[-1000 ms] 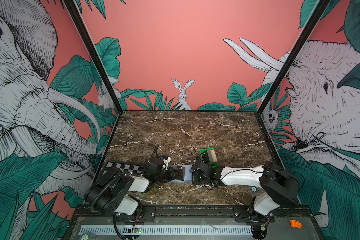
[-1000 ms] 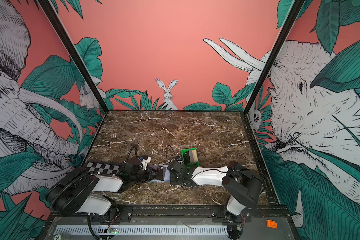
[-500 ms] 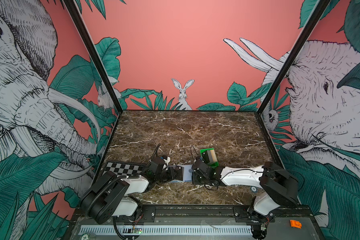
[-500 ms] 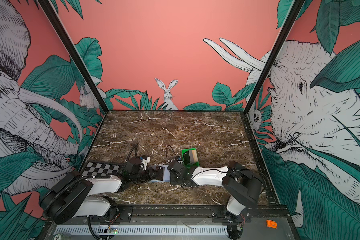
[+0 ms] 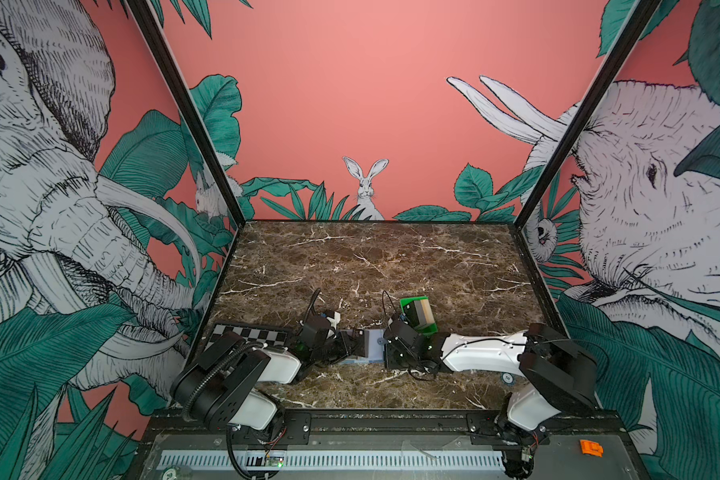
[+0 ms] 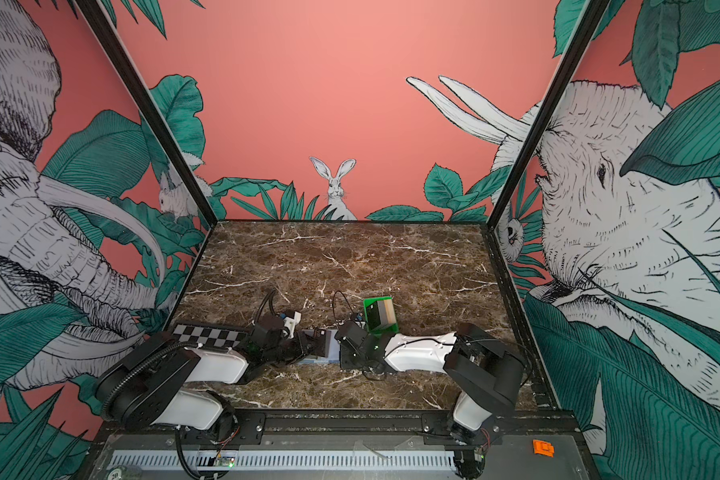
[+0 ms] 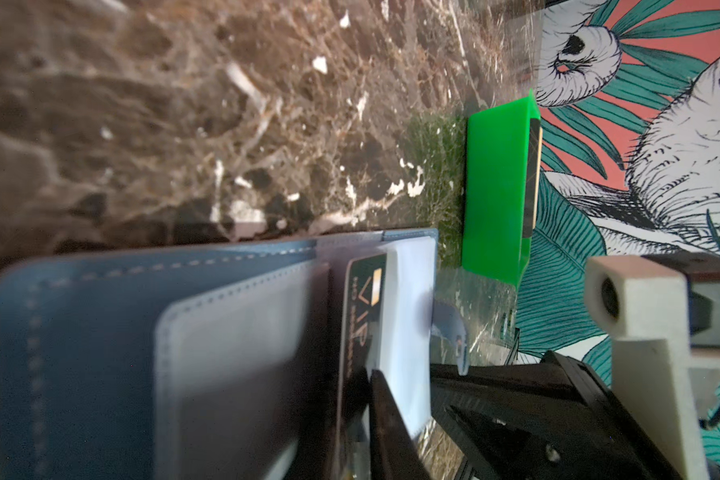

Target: Put the credit cards into the card holder

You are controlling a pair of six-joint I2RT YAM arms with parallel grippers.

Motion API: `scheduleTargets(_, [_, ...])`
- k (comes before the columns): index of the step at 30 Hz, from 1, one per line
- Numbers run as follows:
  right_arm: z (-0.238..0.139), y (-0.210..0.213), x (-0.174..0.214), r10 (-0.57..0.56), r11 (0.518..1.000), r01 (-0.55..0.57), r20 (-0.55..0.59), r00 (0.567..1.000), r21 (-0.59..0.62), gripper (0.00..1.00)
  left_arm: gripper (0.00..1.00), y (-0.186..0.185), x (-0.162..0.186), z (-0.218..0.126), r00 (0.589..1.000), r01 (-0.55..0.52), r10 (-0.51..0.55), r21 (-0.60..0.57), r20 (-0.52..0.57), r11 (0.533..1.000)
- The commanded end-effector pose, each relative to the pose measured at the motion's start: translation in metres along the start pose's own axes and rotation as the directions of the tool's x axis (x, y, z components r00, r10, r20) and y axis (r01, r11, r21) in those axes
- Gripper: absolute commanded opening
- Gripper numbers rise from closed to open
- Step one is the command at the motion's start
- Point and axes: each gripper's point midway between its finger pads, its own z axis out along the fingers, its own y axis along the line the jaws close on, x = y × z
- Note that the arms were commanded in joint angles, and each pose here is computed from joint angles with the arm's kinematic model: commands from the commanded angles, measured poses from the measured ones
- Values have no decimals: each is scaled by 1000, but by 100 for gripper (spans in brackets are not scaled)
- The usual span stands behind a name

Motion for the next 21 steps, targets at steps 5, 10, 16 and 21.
scheduleTargets(5, [9, -12, 11, -3, 999, 4, -20, 1000, 38, 10, 23, 28, 22, -5, 998, 42, -47, -92, -52, 995])
scheduleTargets(10, [10, -13, 11, -2, 999, 3, -21, 1000, 41, 10, 27, 29, 26, -10, 996, 22, -33, -129, -81, 991])
scheduleTargets(16, [9, -15, 11, -1, 999, 2, -19, 1000, 45, 10, 31, 42, 25, -23, 994, -46, 18, -272, -105, 961])
scheduleTargets(21, [9, -15, 11, -3, 999, 3, -20, 1000, 44, 10, 35, 47, 24, -29, 991, -70, 29, -332, -127, 941])
